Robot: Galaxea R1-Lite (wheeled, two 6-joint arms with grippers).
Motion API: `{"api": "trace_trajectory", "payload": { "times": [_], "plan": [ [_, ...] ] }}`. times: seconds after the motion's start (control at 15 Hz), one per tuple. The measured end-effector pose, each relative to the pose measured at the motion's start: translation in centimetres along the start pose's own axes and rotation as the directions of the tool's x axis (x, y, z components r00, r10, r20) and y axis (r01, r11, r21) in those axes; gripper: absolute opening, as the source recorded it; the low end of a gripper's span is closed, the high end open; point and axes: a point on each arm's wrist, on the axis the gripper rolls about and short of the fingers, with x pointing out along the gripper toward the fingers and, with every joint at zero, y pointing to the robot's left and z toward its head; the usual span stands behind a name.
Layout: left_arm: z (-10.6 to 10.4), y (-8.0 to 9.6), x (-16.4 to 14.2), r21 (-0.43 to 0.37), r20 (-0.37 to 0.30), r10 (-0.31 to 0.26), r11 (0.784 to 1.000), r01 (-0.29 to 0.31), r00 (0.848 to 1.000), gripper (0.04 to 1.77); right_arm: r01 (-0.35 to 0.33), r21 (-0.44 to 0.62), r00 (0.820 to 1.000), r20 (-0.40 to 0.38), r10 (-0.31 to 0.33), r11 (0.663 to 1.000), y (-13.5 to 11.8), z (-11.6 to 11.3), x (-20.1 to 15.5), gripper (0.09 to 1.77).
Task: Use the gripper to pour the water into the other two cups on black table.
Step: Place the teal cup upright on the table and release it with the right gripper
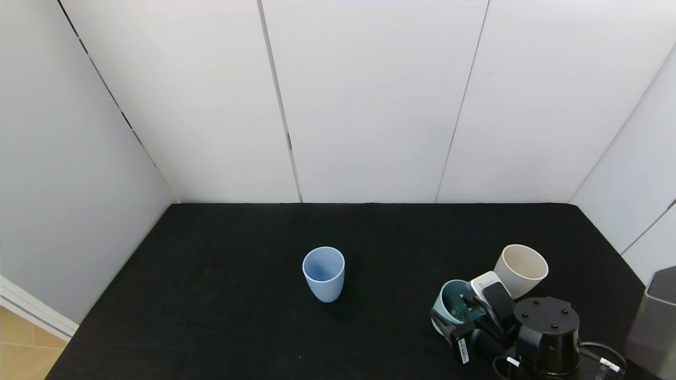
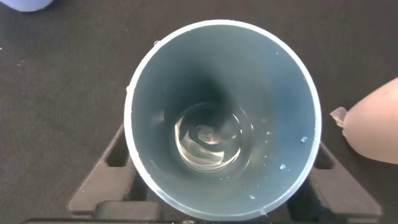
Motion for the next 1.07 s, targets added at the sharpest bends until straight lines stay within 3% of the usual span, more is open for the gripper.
{"api": "trace_trajectory", "payload": {
  "times": [0.53, 1.07],
  "plan": [
    [0.0, 0.0, 0.0, 0.000, 0.000, 0.000, 1.000, 0.000, 1.000, 1.72, -0.002, -0.002, 1.000, -0.003, 0.002, 1.000, 0.0, -0.2, 0.0, 1.54],
    [0.0, 0.0, 0.0, 0.000, 0.000, 0.000, 1.000, 0.000, 1.000, 1.72, -0.003, 0.022, 0.985, 0.174, -0.001, 1.000, -0.2, 2.6, -0.9, 1.64]
  ]
}}
